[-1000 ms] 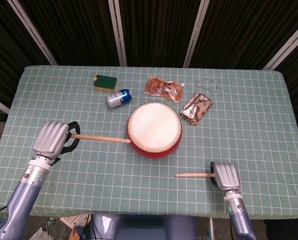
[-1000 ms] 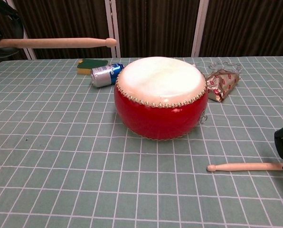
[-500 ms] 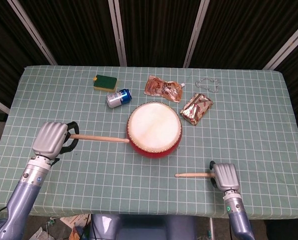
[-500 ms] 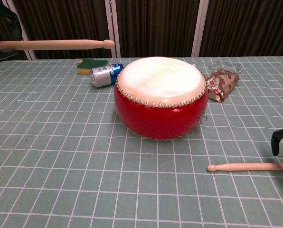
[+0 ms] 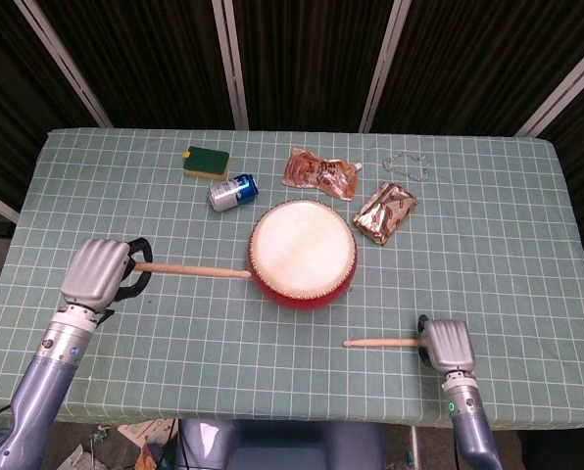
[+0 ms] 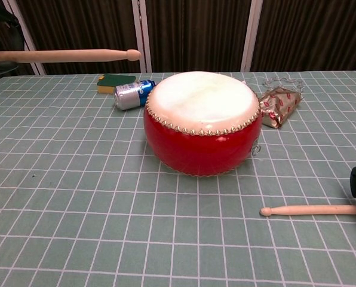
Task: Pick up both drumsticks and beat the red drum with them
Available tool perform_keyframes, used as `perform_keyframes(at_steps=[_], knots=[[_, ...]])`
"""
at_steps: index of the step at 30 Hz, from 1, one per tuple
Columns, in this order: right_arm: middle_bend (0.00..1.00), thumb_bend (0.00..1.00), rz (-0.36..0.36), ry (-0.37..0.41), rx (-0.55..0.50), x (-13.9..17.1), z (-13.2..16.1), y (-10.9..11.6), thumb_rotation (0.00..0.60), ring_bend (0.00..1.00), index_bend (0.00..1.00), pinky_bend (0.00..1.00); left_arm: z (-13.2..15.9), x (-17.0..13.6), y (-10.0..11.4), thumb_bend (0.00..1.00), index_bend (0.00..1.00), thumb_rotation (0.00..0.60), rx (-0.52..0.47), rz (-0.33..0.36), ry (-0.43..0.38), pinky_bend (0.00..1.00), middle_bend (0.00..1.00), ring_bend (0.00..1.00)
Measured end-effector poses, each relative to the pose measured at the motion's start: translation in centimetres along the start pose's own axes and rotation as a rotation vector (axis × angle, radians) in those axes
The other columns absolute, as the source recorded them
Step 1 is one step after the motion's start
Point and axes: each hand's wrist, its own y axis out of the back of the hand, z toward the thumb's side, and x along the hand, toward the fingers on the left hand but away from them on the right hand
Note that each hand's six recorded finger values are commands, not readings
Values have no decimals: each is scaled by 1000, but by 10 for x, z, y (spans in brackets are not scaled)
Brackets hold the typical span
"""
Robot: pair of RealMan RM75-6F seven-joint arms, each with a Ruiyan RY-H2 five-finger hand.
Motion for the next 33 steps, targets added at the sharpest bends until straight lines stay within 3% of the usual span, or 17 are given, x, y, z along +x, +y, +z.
perform_keyframes(at_steps=[10, 18, 21, 27, 33], knots=[[1000, 391, 29, -13, 6, -3, -5, -10, 600, 1000, 549, 1000, 1, 0, -1, 585, 791, 600, -2, -5, 1, 1000, 1000, 1000], [1000, 529, 29, -7, -3, -2, -3, -9, 600, 1000, 879, 1000, -1, -1, 1, 584, 790, 600, -2, -2, 6, 1000, 1000, 1000], [1000, 561, 16, 1, -17, -1, -2, -3, 600, 1000, 927, 1000, -2, -1, 2, 584, 791, 600, -4, 0, 9, 1000, 1000, 1000], [1000, 578, -32, 14, -69, 2, -3, 25, 600, 1000, 949, 1000, -4, 0, 6, 585, 791, 600, -1, 10, 11, 1000, 1000, 1000], [1000, 584, -91, 7, -165, 11, -20, 74, 600, 1000, 967, 1000, -5, 1, 11, 585, 791, 600, -2, 22, 11, 1000, 1000, 1000]])
